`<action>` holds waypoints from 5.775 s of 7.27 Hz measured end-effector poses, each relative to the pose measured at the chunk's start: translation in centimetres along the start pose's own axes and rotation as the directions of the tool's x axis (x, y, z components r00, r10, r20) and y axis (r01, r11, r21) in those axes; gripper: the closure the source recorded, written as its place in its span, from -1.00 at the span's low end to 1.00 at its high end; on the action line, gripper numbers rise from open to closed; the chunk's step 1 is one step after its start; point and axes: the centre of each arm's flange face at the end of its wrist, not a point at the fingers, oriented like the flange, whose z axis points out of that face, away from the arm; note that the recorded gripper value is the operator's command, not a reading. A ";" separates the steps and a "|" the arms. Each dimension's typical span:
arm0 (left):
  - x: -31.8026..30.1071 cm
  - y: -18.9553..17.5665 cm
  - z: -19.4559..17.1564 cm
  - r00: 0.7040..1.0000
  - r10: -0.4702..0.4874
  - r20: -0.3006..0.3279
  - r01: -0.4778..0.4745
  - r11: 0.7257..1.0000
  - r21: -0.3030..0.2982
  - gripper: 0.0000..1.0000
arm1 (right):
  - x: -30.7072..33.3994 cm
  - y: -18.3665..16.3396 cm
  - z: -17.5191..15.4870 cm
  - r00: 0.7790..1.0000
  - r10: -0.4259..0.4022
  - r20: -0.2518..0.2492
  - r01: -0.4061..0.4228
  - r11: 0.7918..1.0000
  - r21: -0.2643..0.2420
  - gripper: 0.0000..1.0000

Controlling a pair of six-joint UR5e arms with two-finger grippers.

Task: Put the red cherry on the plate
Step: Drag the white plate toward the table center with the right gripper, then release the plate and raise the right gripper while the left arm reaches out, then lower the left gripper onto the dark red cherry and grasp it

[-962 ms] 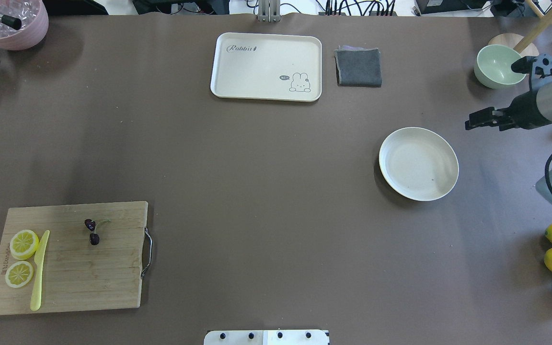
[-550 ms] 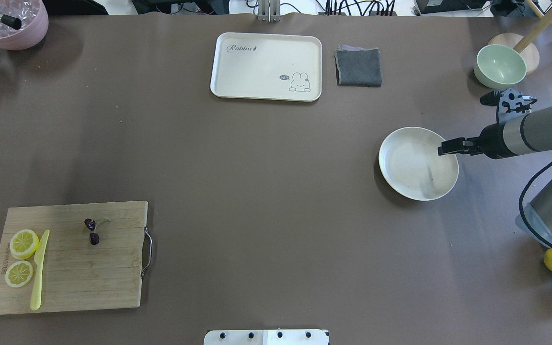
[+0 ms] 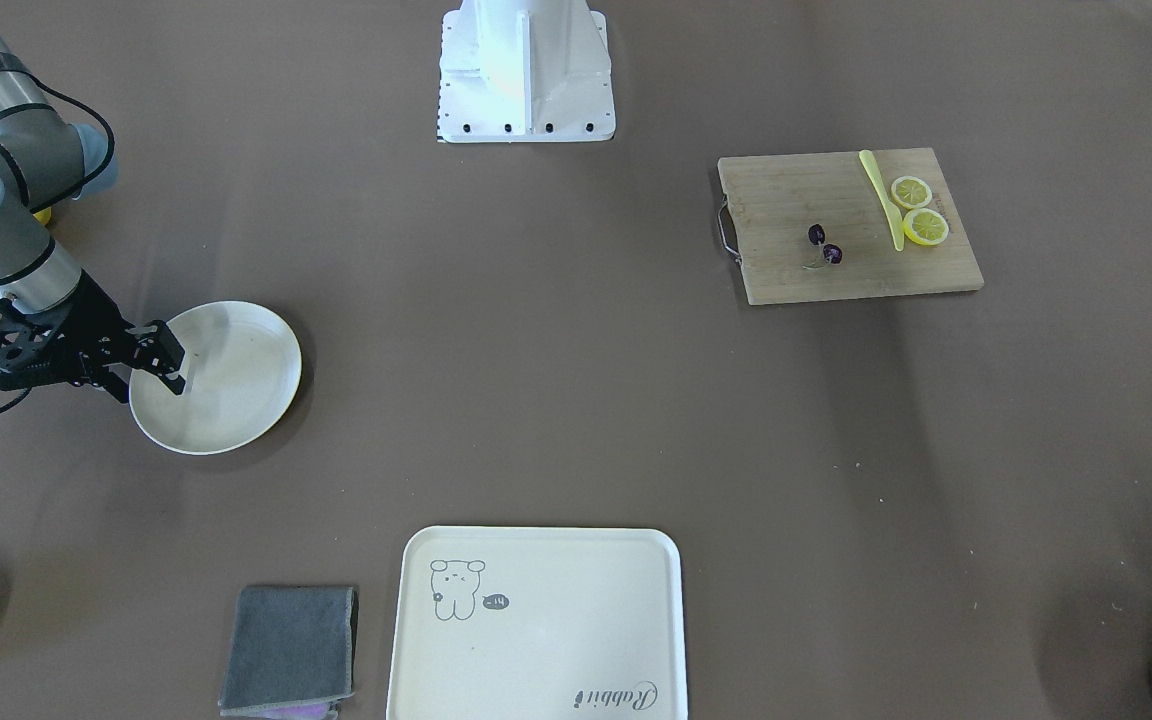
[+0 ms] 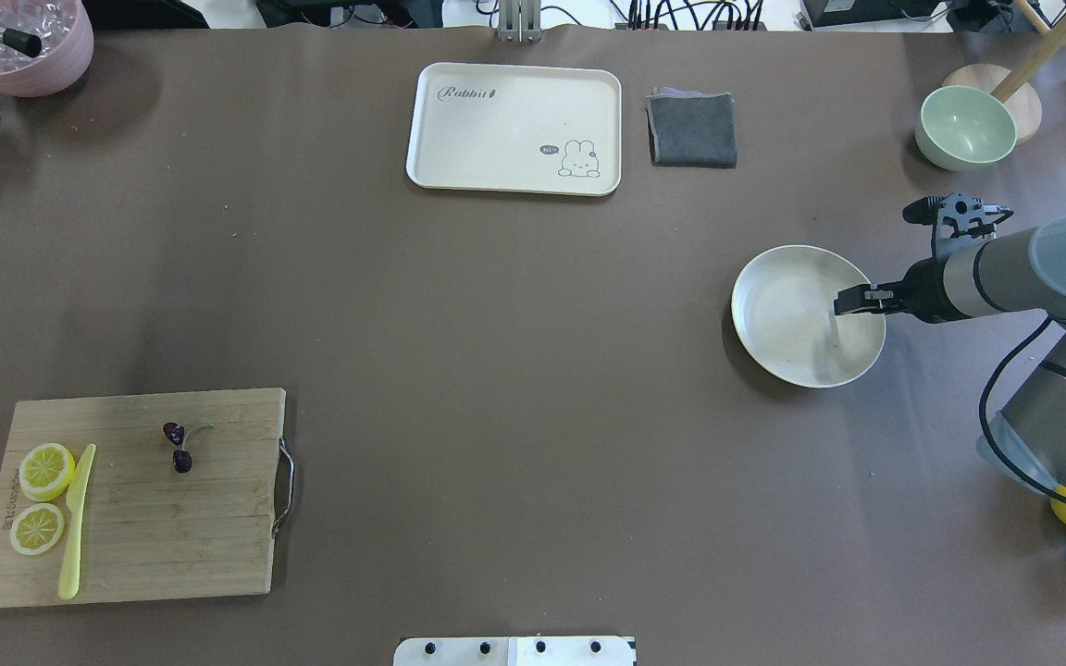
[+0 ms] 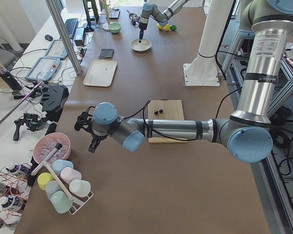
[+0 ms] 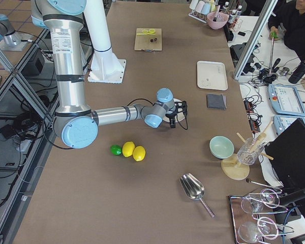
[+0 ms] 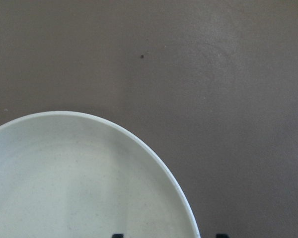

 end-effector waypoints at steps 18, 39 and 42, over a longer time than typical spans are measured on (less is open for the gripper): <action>4.1 -2.0 -0.1 0.998 -0.044 -0.042 0.045 0.998 0.038 -0.94 | -32.4 2.5 3.9 0.957 0.092 0.275 -0.102 0.995 0.020 -0.60; 41.8 23.0 12.4 0.952 -0.267 0.150 0.282 0.955 -0.089 -0.11 | -15.3 -12.0 -5.3 0.979 0.105 0.177 -0.109 0.994 0.011 -0.99; 42.4 23.6 12.5 0.956 -0.257 0.143 0.273 0.956 -0.104 -0.12 | -14.8 -11.7 -5.2 0.979 0.108 0.173 -0.112 0.994 0.009 -0.99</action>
